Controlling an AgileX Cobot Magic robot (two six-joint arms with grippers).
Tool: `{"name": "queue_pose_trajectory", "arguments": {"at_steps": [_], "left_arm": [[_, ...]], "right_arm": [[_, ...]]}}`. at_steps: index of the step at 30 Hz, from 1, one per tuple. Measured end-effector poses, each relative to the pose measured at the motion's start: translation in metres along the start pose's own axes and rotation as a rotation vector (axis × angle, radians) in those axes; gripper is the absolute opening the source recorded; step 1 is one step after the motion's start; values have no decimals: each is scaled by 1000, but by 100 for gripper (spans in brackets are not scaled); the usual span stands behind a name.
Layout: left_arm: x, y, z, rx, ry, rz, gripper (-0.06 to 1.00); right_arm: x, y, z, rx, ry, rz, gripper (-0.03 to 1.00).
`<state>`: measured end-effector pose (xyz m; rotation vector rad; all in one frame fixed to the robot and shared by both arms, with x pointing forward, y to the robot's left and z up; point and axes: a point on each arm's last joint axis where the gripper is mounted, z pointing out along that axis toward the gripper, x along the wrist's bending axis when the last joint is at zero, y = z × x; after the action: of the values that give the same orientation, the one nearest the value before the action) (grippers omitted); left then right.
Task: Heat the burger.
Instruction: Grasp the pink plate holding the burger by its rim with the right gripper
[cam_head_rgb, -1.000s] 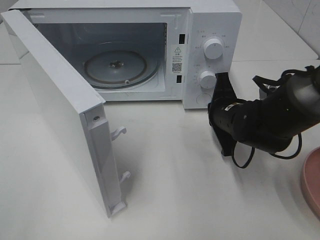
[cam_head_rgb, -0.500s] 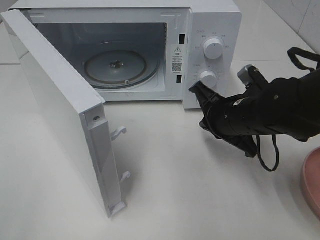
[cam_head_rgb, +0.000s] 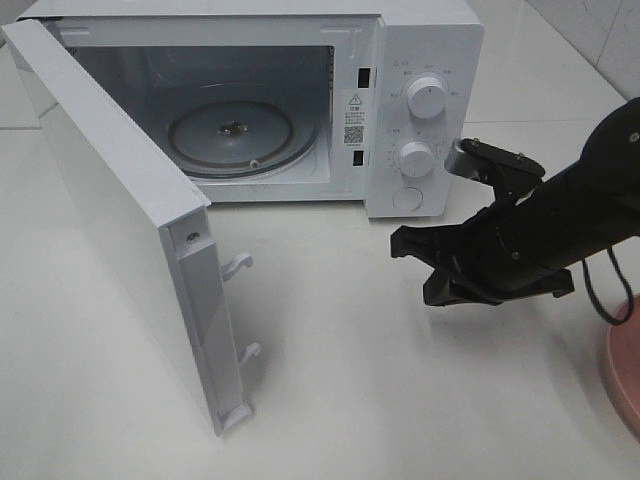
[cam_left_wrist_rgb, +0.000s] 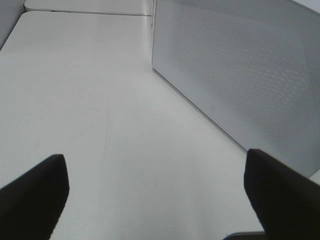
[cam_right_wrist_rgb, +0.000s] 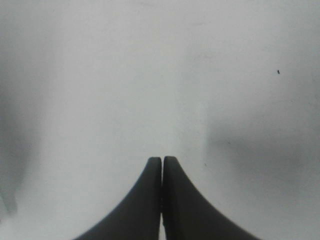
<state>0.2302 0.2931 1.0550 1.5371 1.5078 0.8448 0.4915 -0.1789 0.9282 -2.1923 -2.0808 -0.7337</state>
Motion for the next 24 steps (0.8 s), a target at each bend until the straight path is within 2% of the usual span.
{"name": "queue_pose_trajectory", "arguments": {"at_steps": [2,3,5,8,10,17,22,23,24], "left_arm": [[0,0,0,0,0,0,87],[0,0,0,0,0,0,87],[0,0,0,0,0,0,87],[0,0,0,0,0,0,87],[0,0,0,0,0,0,87],[0,0,0,0,0,0,87],[0,0,0,0,0,0,87],[0,0,0,0,0,0,87],[0,0,0,0,0,0,87]], "right_arm": [[-1,1,-13,46,-26,-115,2],[-1,1,-13,46,-26,-115,2],[-3,0,-26,82,-71,-215,3],[-4,-1,-30,97,-86,-230,3],[-9,-5,-46,129,-158,-282,5],[-14,-13,-66,177,-229,-326,11],[-25,-16,-74,205,-271,-318,20],[-34,-20,-75,218,-291,-298,27],[-34,-20,-75,218,-291,-298,27]]}}
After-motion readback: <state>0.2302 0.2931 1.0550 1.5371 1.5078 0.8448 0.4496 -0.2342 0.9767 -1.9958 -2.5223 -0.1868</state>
